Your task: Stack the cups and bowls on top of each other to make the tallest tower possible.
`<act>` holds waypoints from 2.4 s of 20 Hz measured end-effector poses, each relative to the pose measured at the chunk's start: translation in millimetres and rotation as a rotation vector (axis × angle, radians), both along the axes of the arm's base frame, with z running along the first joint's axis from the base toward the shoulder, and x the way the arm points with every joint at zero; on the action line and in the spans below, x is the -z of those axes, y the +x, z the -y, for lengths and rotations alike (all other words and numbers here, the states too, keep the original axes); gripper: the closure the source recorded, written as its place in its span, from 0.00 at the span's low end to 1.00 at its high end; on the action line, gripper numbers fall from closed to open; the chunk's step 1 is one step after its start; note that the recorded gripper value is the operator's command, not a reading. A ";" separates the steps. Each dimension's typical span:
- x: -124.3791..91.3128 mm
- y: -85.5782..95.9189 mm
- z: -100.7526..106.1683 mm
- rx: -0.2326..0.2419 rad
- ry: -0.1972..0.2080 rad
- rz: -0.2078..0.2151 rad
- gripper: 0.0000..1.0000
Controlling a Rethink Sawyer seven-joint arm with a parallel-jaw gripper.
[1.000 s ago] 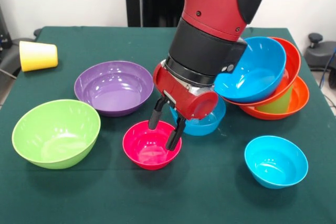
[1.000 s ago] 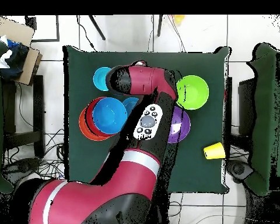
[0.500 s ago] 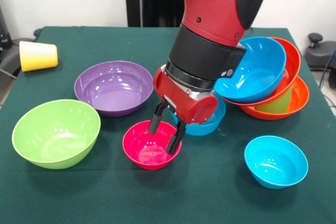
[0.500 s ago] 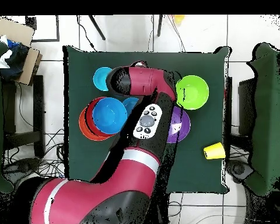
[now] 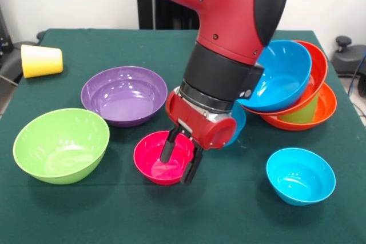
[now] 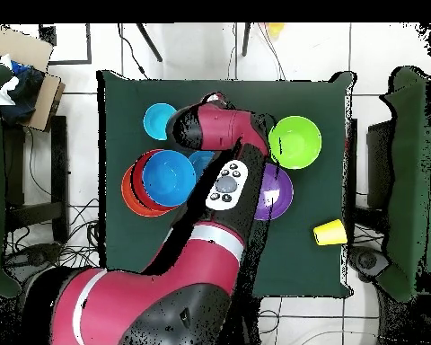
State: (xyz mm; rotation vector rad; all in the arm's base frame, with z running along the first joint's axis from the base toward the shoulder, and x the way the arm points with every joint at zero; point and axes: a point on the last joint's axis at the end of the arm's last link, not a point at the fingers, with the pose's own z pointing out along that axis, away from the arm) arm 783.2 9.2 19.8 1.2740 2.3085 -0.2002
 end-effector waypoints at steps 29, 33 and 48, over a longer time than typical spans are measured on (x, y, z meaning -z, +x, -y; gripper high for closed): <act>65.7 -23.2 3.4 -0.043 -0.035 -0.012 0.00; 90.9 -36.8 1.8 -0.070 -0.062 -0.030 0.00; 95.8 -45.0 -11.7 -0.140 -0.139 -0.030 0.00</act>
